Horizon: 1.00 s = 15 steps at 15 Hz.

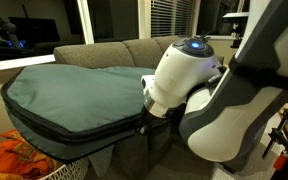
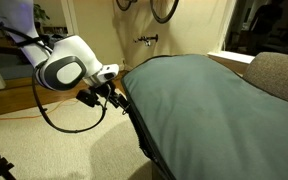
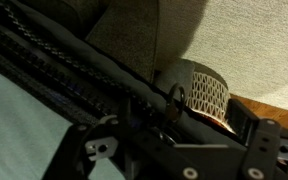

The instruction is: Open the zip to the left

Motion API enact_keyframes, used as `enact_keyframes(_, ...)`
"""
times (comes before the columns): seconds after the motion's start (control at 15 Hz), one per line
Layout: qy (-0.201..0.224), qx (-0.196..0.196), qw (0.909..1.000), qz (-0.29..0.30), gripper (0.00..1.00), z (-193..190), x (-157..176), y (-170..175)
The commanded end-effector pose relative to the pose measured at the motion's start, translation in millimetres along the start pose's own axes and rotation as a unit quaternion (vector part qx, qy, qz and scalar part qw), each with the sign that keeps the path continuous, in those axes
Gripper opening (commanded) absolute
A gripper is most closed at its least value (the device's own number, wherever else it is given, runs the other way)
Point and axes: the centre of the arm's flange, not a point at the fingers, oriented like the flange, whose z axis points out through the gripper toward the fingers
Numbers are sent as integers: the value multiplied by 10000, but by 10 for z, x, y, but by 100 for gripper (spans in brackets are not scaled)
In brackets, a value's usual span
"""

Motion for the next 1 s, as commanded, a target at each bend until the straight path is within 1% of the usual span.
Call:
enact_keyframes(0.0, -87, 141, 9998, 99, 67, -30, 51, 112)
enact_keyframes(0.27, -101, 214, 9996, 126, 39, 14, 76, 129)
enact_keyframes(0.4, -111, 240, 9996, 142, 27, 26, 76, 131)
enact_keyframes(0.6, -151, 258, 9994, 180, 8, 54, 78, 162)
enact_keyframes(0.67, -172, 253, 9994, 191, 3, 54, 82, 173)
enact_keyframes(0.73, -208, 227, 9993, 198, 1, 50, 85, 164)
enact_keyframes(0.93, -191, 192, 9995, 141, 0, 8, 90, 43)
